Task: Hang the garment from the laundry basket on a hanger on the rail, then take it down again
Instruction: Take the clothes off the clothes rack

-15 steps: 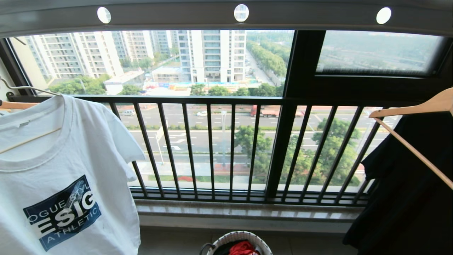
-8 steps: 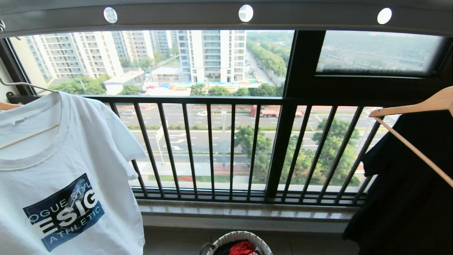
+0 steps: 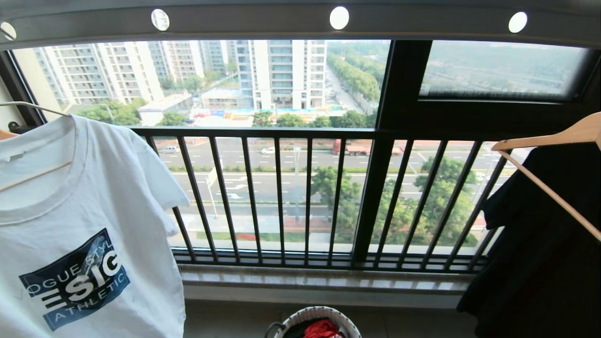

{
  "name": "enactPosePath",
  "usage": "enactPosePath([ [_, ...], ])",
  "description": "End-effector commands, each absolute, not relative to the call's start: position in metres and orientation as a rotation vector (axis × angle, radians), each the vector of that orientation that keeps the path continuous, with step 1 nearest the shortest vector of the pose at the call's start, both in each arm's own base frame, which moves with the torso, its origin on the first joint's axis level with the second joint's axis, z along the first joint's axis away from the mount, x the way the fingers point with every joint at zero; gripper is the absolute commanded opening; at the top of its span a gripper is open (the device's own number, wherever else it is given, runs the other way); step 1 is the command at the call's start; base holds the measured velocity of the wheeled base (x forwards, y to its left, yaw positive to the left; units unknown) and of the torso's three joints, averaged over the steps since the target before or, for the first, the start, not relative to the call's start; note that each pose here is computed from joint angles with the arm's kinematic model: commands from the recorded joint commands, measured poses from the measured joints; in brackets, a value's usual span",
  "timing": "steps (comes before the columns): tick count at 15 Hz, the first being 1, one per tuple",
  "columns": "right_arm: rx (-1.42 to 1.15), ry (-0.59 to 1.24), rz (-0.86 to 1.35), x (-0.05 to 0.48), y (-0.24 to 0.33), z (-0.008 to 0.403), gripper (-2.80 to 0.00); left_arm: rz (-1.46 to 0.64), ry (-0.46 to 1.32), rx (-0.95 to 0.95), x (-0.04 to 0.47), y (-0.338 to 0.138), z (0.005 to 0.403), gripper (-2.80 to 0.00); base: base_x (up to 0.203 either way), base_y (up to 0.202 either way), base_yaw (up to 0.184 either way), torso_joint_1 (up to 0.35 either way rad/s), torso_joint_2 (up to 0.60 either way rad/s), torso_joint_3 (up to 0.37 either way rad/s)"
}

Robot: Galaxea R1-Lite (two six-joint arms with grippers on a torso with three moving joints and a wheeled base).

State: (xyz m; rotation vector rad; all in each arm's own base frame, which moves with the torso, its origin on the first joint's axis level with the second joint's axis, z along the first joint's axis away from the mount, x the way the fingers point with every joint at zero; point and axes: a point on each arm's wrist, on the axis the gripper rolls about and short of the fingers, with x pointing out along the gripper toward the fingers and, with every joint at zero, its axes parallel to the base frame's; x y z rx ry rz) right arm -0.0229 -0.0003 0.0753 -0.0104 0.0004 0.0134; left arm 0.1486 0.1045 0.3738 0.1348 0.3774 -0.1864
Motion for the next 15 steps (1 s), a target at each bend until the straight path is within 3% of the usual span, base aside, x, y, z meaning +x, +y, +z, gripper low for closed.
enactPosePath([
  [1,-0.011,0.0,0.014,-0.023,0.0,0.075,-2.8,-0.185,0.353,0.159,0.138,0.096,0.38,-2.8,0.0,0.0,0.0,0.0,0.0,0.0],
  [15,-0.011,0.0,0.014,-0.023,0.0,0.075,-2.8,-0.162,0.286,0.153,0.082,0.048,0.395,-2.8,0.0,0.0,0.0,0.0,0.0,0.0],
])
